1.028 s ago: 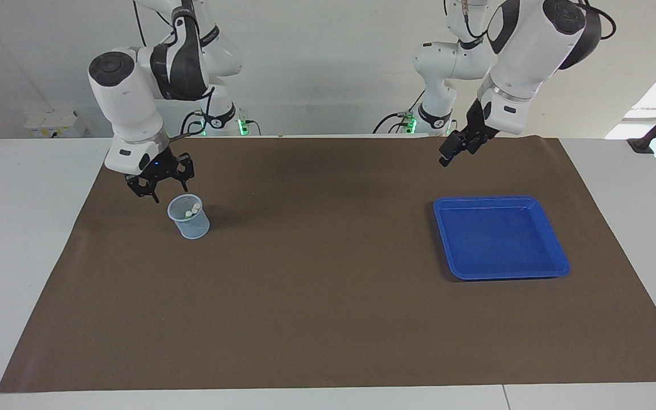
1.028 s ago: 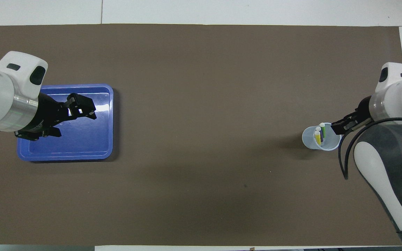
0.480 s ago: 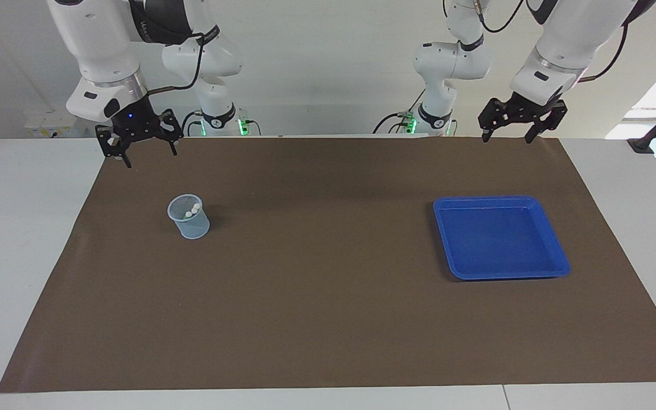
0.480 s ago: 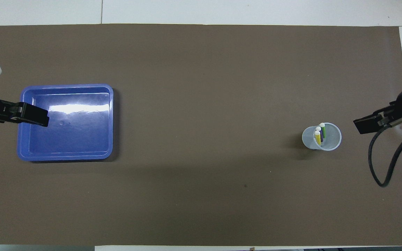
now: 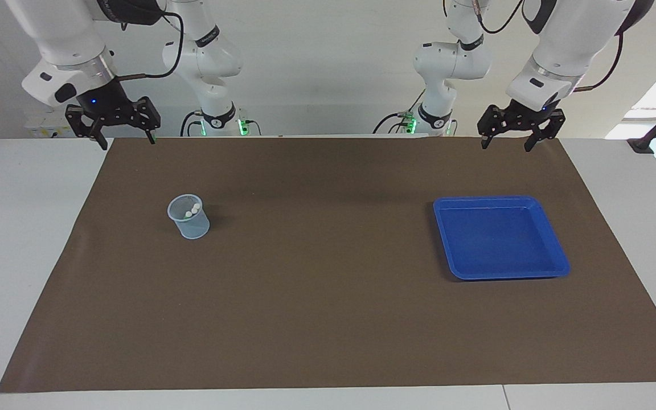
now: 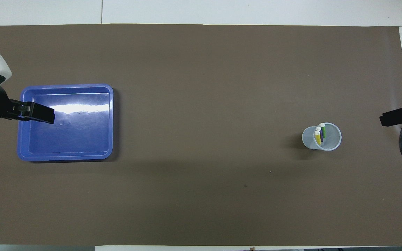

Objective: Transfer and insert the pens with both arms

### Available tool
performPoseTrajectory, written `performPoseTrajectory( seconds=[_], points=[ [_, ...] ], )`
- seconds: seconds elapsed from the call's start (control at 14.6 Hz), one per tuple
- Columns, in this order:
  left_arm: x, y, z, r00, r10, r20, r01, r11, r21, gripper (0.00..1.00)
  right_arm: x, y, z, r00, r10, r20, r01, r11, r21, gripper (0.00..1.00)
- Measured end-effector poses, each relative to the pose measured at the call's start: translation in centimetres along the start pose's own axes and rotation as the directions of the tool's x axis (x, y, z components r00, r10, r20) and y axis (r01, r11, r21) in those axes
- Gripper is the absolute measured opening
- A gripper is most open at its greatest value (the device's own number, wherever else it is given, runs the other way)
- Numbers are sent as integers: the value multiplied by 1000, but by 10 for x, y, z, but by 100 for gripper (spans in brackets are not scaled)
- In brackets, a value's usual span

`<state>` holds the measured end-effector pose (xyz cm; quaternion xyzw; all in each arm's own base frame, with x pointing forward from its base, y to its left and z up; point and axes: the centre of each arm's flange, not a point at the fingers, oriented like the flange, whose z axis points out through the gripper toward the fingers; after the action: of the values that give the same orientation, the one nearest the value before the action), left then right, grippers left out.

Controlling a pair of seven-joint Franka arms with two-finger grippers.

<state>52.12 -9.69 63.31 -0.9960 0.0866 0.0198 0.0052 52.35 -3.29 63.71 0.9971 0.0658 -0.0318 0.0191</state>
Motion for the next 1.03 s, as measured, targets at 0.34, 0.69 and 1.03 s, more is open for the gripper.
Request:
performPoseTrajectory(
  seconds=[0.34, 0.69, 1.03],
  points=[
    [-3, -3, -10, 998, -64, 10, 64, 998, 0, 100, 2, 17, 1, 995, 93, 22, -93, 996, 6, 100],
    [-2, -10, -10, 997, -79, 11, 79, 997, 0, 100, 2, 16, 3, 995, 91, 30, -91, 996, 10, 100],
    [-2, -10, -10, 997, -80, 11, 80, 997, 0, 100, 4, -4, 3, 992, 118, 45, -119, 993, 22, 100]
  ],
)
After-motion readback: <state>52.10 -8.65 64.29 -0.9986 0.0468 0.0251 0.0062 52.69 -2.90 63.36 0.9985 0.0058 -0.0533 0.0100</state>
